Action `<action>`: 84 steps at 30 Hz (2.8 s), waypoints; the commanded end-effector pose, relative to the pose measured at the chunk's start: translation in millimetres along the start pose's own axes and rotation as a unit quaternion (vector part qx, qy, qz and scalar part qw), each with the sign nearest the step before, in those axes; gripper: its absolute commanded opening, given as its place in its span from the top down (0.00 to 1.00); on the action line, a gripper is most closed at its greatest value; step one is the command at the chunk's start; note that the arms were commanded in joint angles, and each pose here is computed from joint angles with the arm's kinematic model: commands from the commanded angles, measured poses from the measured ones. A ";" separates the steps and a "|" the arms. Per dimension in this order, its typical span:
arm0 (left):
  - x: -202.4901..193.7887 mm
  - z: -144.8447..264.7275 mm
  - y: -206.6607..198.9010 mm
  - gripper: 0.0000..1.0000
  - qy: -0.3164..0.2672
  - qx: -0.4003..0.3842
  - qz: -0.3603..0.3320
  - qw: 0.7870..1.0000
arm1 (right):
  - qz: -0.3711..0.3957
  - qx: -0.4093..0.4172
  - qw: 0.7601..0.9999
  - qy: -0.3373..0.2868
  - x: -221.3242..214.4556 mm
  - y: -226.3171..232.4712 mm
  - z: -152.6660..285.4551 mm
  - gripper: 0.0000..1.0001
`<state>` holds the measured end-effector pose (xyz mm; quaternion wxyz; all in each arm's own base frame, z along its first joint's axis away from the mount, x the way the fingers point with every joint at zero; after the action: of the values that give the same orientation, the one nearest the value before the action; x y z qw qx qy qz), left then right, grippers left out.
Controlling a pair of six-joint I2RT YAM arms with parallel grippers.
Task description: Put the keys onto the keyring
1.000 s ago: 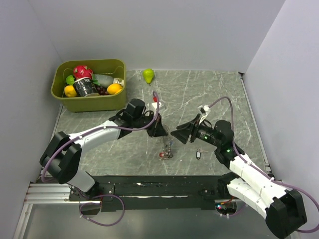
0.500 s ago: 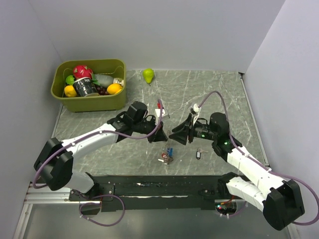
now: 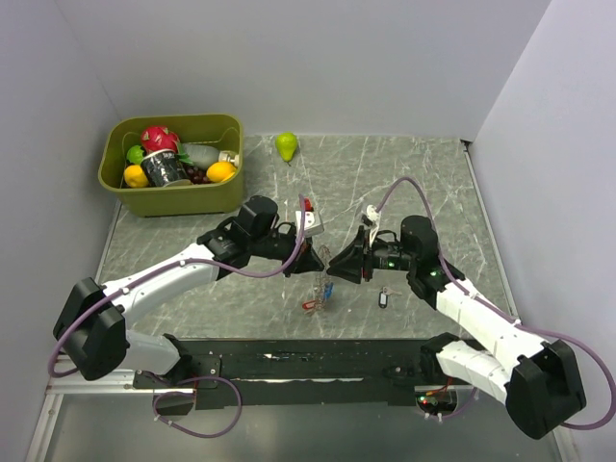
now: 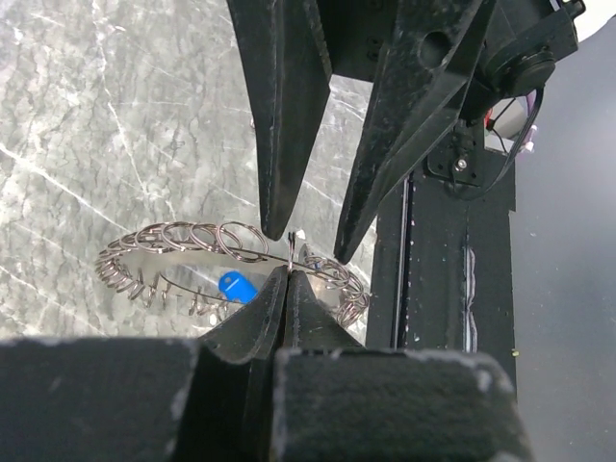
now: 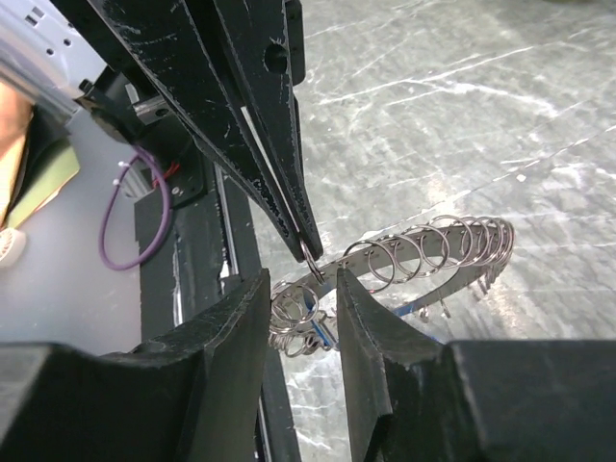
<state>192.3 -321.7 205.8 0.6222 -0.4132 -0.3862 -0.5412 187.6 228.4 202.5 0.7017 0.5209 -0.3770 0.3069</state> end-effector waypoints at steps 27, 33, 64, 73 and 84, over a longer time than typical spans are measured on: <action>24.3 -2.6 -8.2 0.98 -0.029 -0.013 -0.042 0.999 | 0.021 0.050 0.998 -0.029 28.1 15.3 -4.4 1.00; 29.9 -1.4 -5.5 0.80 -0.043 0.002 -0.039 0.998 | 0.015 0.020 0.997 -0.069 36.2 13.6 -0.6 1.00; 67.8 59.6 -27.8 0.45 -0.256 -0.108 -0.021 0.960 | 0.151 0.098 0.950 -0.255 79.3 63.6 26.9 1.00; 73.9 45.3 -22.8 0.52 -0.258 -0.109 -0.013 0.960 | 0.144 0.112 0.948 -0.262 81.2 67.5 27.5 1.00; 88.8 36.0 -21.5 0.54 -0.269 -0.119 -0.012 0.956 | 0.132 0.106 0.951 -0.259 77.6 61.7 24.1 1.00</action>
<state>179.5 -314.7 277.3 0.4715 -0.6098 -0.4489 -0.4520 175.2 227.3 289.4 0.5088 0.6020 -0.5457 0.2844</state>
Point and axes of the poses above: each gripper's point midway between its finger pads, its own z axis back along the fingers, its own y axis along the line the jaws close on, x = y × z, the point moved 2 cm from there along z, back along the fingers, and after that the axes turned 8 degrees about -z, right-handed, at the moved point
